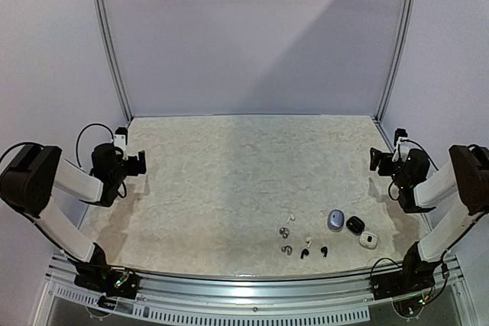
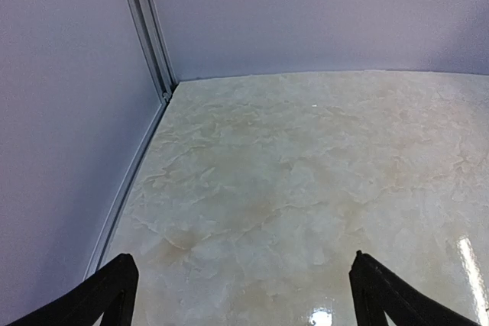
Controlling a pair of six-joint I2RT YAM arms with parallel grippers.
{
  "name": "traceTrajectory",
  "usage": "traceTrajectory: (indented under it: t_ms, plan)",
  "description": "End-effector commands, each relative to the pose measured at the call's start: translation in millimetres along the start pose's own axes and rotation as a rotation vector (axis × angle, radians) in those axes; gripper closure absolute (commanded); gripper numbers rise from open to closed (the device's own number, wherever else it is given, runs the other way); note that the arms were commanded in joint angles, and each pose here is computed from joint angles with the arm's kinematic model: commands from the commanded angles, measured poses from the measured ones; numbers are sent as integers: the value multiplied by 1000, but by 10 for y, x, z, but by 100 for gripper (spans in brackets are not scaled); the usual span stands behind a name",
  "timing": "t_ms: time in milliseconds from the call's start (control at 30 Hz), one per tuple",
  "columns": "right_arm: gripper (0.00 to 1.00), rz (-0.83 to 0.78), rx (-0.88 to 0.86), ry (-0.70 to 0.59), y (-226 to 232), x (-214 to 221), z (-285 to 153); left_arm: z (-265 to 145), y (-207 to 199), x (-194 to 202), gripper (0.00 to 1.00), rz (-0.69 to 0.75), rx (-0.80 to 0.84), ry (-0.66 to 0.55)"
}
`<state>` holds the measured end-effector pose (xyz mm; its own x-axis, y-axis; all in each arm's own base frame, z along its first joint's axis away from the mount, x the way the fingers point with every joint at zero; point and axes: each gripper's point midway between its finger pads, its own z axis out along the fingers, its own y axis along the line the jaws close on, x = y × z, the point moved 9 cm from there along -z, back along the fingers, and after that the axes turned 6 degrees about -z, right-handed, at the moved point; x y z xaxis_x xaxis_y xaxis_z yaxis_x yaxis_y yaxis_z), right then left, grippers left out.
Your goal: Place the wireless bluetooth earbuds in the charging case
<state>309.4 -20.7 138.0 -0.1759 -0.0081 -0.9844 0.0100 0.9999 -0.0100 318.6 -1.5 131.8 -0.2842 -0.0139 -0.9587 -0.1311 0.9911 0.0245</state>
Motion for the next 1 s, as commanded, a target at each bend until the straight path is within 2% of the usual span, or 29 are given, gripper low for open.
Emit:
traceTrajectory:
  t_ms: [0,33,167,267,333,433,500,567,633,733,867,967]
  plan:
    - [1,25,50,38,-50,-175,4,-2,-1,-65,1,-1,11,-16]
    - [1,29,55,56,-63,-276,15,-5,-13,-67,1,5,17,-15]
    - [1,79,9,-22,-32,-886,-93,-41,-60,-115,1,31,62,-42]
    - [1,140,-133,-49,84,-1253,-219,-67,-153,-298,1,77,162,-23]
    - [1,206,-288,-55,208,-1475,-316,-49,-230,-472,1,106,214,30]
    - [1,319,-416,-33,386,-1671,-447,7,-346,-812,1,73,267,90]
    - [1,323,-440,73,672,-1660,-532,8,-462,-983,1,13,320,131]
    - [2,262,-361,194,869,-1645,-619,-28,-612,-1068,1,-64,421,187]
    - [5,203,-249,358,971,-1514,-663,-89,-779,-1169,1,-142,540,226]
    - [10,141,24,591,964,-1264,-811,-201,-951,-1217,1,-250,742,265]
    - [19,197,223,823,1141,-895,-1000,-214,-973,-1168,1,-330,702,313]
    - [20,160,247,946,1386,-658,-1083,-205,-936,-1164,1,-333,633,319]
